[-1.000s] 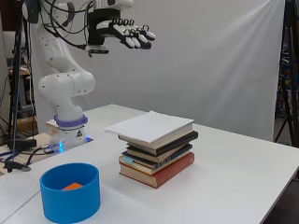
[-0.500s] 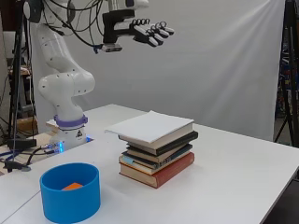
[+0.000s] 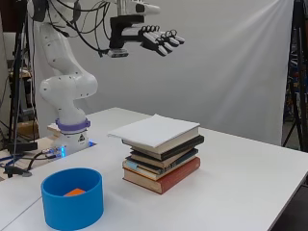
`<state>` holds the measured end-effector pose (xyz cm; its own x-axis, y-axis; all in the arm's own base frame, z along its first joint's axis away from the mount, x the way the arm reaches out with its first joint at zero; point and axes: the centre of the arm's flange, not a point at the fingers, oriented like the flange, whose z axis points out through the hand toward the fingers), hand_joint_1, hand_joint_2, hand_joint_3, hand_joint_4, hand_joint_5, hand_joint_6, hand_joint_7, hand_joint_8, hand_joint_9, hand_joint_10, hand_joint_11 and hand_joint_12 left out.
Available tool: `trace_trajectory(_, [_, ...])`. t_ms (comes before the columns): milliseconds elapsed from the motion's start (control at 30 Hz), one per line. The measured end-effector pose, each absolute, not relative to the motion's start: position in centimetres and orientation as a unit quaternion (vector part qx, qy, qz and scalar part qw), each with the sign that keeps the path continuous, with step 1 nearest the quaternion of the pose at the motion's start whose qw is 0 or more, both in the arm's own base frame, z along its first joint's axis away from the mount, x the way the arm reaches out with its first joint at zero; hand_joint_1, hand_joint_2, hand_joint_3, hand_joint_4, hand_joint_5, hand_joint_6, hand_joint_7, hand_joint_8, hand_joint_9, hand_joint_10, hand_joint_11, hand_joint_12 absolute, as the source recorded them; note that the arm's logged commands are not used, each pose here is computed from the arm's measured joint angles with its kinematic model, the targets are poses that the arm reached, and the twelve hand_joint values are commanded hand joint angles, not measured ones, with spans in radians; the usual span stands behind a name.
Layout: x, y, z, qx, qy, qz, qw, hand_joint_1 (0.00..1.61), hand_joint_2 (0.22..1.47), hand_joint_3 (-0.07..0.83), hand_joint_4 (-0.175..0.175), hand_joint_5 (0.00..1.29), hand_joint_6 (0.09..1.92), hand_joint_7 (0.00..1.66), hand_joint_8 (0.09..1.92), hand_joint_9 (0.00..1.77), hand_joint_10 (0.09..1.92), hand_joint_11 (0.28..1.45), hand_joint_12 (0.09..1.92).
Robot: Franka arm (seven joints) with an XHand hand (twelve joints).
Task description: Teleoperate dual arm-hand system to pick and place objects
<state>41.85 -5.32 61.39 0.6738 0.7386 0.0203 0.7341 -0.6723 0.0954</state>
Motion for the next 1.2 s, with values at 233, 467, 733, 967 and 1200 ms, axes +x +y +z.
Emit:
trace_trajectory(233, [42.4,-5.2,61.0,0.915,0.401,0.019,0.046,0.00,0.96,0.003,0.031,0.07,0.09,0.19,0.09,0.37,0.09,0.48,0.09])
trace_trajectory(467, [42.5,-5.1,60.6,0.914,0.402,0.011,0.059,0.00,0.97,0.007,0.030,0.08,0.09,0.20,0.09,0.38,0.09,0.49,0.09])
trace_trajectory(733, [42.6,-5.3,60.3,0.917,0.397,0.016,0.044,0.02,0.99,0.008,0.047,0.07,0.09,0.20,0.09,0.38,0.09,0.49,0.09])
trace_trajectory(967, [42.8,-5.5,60.0,0.921,0.386,0.012,0.045,0.03,1.01,0.009,0.069,0.08,0.09,0.20,0.09,0.39,0.09,0.49,0.09])
trace_trajectory(1200, [43.0,-6.2,59.8,0.924,0.377,0.011,0.060,0.05,1.01,0.004,0.070,0.08,0.09,0.22,0.09,0.41,0.09,0.49,0.09])
